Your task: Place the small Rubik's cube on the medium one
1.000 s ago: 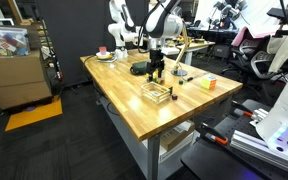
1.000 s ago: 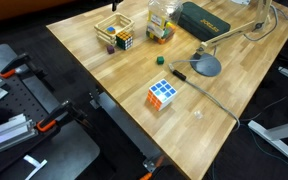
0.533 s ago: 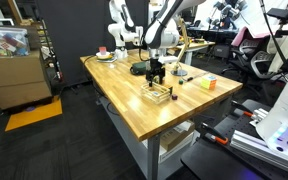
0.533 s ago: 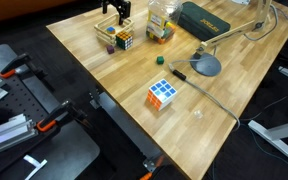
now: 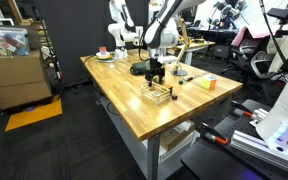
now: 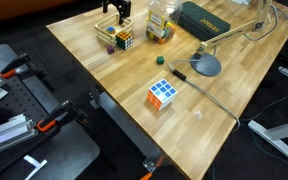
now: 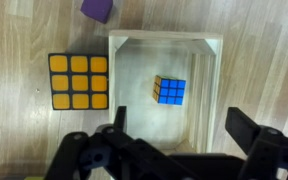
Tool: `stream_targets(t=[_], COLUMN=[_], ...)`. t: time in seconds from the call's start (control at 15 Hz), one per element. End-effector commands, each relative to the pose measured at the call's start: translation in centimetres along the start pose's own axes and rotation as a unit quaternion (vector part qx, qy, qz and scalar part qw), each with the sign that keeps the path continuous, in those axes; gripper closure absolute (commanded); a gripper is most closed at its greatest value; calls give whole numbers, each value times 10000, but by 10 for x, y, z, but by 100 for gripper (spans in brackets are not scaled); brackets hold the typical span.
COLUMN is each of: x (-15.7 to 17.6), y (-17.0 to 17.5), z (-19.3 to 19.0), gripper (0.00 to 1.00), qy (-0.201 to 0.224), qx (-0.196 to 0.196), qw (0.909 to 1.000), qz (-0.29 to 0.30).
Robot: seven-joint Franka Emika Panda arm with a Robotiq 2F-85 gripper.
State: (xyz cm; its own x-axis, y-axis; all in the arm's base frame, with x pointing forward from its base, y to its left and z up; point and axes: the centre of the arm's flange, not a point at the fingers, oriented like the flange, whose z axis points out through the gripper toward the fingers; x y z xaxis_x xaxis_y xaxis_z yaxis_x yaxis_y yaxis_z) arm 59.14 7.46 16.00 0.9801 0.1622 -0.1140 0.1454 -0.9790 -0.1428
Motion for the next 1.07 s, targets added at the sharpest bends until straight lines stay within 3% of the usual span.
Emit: stream_targets(t=[0.0, 1.0], x=[1, 6], y=[0, 7], z=[2, 35], gripper=[0, 0], qy=[-15, -241], qx=[39, 68], qw=[10000, 9996], qz=[-24, 86])
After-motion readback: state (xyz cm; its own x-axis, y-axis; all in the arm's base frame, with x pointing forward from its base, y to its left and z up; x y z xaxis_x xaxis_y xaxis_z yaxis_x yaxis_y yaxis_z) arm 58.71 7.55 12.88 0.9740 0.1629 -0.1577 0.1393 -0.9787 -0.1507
